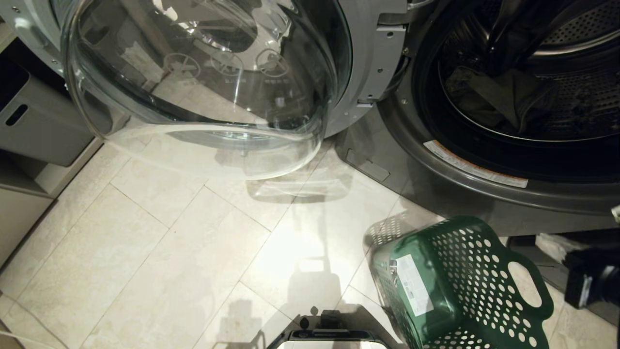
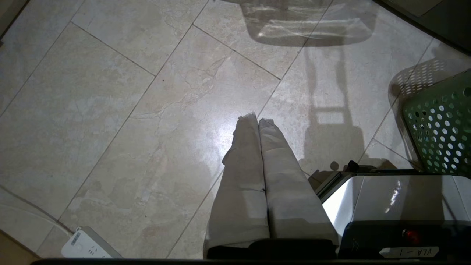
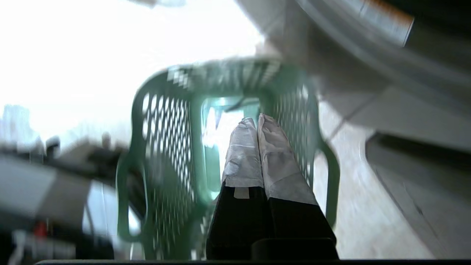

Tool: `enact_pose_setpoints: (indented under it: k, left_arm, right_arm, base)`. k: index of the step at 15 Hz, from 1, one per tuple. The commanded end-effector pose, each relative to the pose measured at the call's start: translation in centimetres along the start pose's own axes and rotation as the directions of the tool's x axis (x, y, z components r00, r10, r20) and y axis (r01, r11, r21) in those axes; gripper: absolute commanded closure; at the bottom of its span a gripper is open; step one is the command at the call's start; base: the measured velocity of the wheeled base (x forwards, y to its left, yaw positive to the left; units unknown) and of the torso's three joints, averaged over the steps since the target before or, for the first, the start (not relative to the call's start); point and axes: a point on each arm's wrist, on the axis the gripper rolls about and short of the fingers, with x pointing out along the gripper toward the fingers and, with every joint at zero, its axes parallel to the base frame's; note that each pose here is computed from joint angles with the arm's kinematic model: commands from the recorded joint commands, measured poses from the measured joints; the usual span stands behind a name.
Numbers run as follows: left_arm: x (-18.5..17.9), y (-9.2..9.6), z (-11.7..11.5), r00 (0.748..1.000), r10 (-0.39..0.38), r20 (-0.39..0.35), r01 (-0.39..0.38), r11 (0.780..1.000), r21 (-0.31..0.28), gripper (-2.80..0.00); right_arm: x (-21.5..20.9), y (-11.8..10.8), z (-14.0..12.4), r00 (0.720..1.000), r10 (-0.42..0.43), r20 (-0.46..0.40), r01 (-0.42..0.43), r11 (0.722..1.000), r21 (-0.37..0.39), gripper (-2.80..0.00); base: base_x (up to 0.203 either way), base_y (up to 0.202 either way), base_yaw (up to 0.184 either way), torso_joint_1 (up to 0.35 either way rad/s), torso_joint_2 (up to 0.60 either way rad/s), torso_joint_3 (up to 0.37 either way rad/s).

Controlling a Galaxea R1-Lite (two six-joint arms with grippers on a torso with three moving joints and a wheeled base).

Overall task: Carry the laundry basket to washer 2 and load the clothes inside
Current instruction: Close the washing machine door with the left hand

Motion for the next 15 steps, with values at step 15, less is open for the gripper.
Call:
enact_pose_setpoints:
  k: [15]
  left_arm:
    - [0.0, 0.0, 0.0, 1.0, -0.001, 0.0, 0.001, 1.0, 0.0, 0.0]
  right_arm:
    - [-13.3, 3.4, -12.5, 0.979, -0.127, 0.159, 0.126, 0.992, 0.017, 0.0]
  base:
    - [0.0, 0.0, 0.0, 0.0, 0.0, 0.0]
